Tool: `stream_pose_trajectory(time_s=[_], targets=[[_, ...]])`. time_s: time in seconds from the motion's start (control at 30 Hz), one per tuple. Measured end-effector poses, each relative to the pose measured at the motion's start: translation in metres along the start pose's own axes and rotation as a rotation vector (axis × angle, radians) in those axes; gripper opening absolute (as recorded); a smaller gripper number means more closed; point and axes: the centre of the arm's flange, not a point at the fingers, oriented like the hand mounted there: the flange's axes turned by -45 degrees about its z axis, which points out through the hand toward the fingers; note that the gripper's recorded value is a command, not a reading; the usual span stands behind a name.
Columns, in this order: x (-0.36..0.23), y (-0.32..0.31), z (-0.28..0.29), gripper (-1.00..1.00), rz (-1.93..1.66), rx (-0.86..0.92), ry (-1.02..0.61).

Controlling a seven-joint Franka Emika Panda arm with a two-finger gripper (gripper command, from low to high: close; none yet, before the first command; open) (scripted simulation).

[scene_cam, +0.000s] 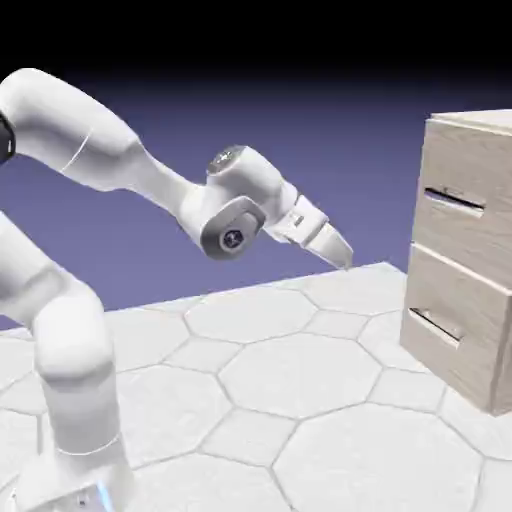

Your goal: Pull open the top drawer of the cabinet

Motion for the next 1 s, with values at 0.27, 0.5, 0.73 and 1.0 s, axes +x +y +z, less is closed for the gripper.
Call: stream_pose_trajectory(time_s=[0.27,0.5,0.73,1.0], targets=[[-0.021,0.043,0.075,0.0,0.058,0.085,-0.185],[-0.056,0.076,0.135,0.0,0.081,0.12,-0.313],[-0.093,0.108,0.18,0.0,0.07,0.112,-0.387],[-0.118,0.143,0.21,0.0,-0.006,0.045,-0.393]])
